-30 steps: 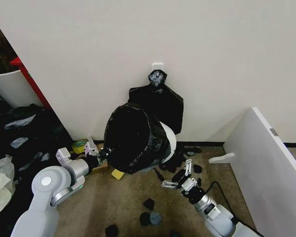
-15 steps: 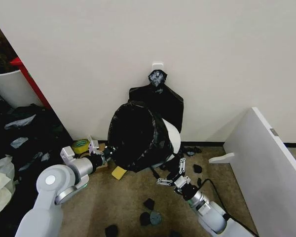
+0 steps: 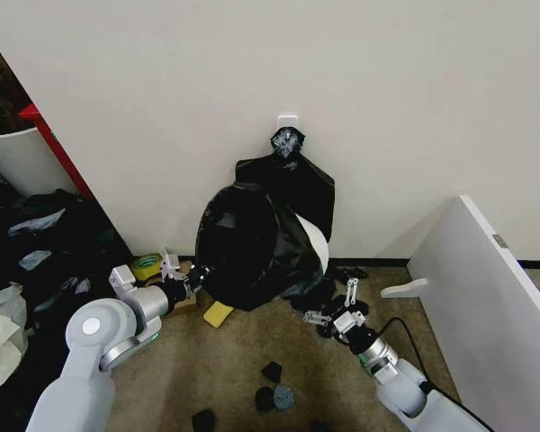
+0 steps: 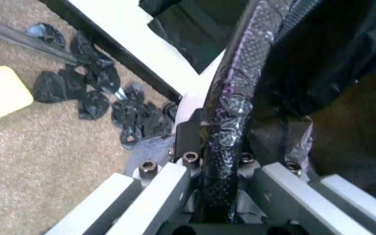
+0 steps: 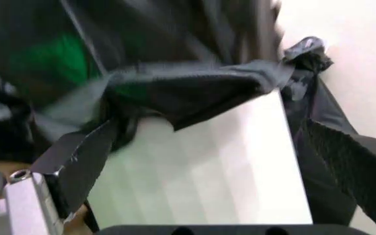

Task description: Place the garbage bag over the trash bin.

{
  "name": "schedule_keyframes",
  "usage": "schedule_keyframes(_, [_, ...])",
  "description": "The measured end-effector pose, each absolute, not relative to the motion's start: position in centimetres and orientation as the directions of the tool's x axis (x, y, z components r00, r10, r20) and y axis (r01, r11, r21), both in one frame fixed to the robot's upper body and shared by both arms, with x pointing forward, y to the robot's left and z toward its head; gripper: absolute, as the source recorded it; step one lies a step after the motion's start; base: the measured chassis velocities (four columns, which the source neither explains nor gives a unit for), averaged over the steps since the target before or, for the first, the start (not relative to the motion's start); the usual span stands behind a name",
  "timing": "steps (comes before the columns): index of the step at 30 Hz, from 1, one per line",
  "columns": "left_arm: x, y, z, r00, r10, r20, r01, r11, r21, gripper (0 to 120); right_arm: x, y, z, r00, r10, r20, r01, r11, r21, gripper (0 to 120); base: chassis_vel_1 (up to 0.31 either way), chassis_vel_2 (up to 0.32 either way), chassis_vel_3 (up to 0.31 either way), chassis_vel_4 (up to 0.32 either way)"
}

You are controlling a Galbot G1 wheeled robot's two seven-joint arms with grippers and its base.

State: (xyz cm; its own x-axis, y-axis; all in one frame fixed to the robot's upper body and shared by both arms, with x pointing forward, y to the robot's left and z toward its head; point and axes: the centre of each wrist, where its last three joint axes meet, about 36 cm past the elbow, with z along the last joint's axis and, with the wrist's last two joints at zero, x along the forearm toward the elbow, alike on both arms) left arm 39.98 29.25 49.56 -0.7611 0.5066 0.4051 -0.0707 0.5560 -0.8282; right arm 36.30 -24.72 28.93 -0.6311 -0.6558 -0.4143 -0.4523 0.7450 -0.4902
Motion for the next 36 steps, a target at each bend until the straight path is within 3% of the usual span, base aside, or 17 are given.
schedule_keyframes(7, [40.6, 29.5, 49.4, -0.762, 0.492, 0.420, -0.062, 0.591, -0.804, 0, 36.1, -24.1, 30.8, -0.617, -0.644, -0.453, -0.525, 0.765, -0.373, 100, 0.000, 0.000, 0.000, 0.000])
schedule_keyframes(14, [41.5, 30.1, 49.5, -0.769, 0.468, 0.436, -0.061, 0.624, -0.779, 0, 35.8, -26.1, 30.0, -0.636, -0.657, -0.405, -0.508, 0.751, -0.421, 100, 0.000, 0.000, 0.000, 0.000])
schedule_keyframes(16, [41.5, 30.2, 49.4, -0.770, 0.458, 0.445, -0.064, 0.638, -0.767, 0, 36.9, -28.1, 29.3, -0.737, -0.562, -0.376, -0.368, 0.799, -0.475, 100, 0.000, 0.000, 0.000, 0.000])
schedule_keyframes(18, [41.3, 29.6, 49.0, -0.757, 0.450, 0.474, -0.063, 0.672, -0.738, 0, 37.2, -28.7, 29.6, -0.857, -0.372, -0.357, -0.224, 0.892, -0.393, 100, 0.000, 0.000, 0.000, 0.000])
schedule_keyframes(19, [41.3, 29.6, 49.0, -0.757, 0.450, 0.474, -0.063, 0.672, -0.738, 0, 37.2, -28.7, 29.6, -0.857, -0.372, -0.357, -0.224, 0.892, -0.393, 100, 0.000, 0.000, 0.000, 0.000])
schedule_keyframes(21, [40.5, 28.1, 47.9, -0.730, 0.426, 0.534, -0.057, 0.741, -0.669, 0, 37.1, -27.2, 31.6, -0.912, -0.202, -0.358, -0.115, 0.962, -0.249, 100, 0.000, 0.000, 0.000, 0.000])
schedule_keyframes(24, [39.7, 27.1, 47.3, -0.712, 0.390, 0.584, -0.060, 0.795, -0.604, 0, 37.1, -24.8, 34.5, -0.923, -0.107, -0.370, -0.058, 0.988, -0.142, 100, 0.000, 0.000, 0.000, 0.000])
schedule_keyframes(30, [39.0, 26.2, 46.2, -0.696, 0.318, 0.644, -0.082, 0.856, -0.511, 0, 35.7, -20.9, 37.8, -0.904, -0.140, -0.404, -0.121, 0.990, -0.073, 100, 0.000, 0.000, 0.000, 0.000])
schedule_keyframes(36, [38.5, 24.7, 44.7, -0.662, 0.302, 0.686, -0.092, 0.875, -0.474, 0, 35.0, -19.9, 37.6, -0.875, -0.217, -0.433, -0.176, 0.975, -0.134, 100, 0.000, 0.000, 0.000, 0.000])
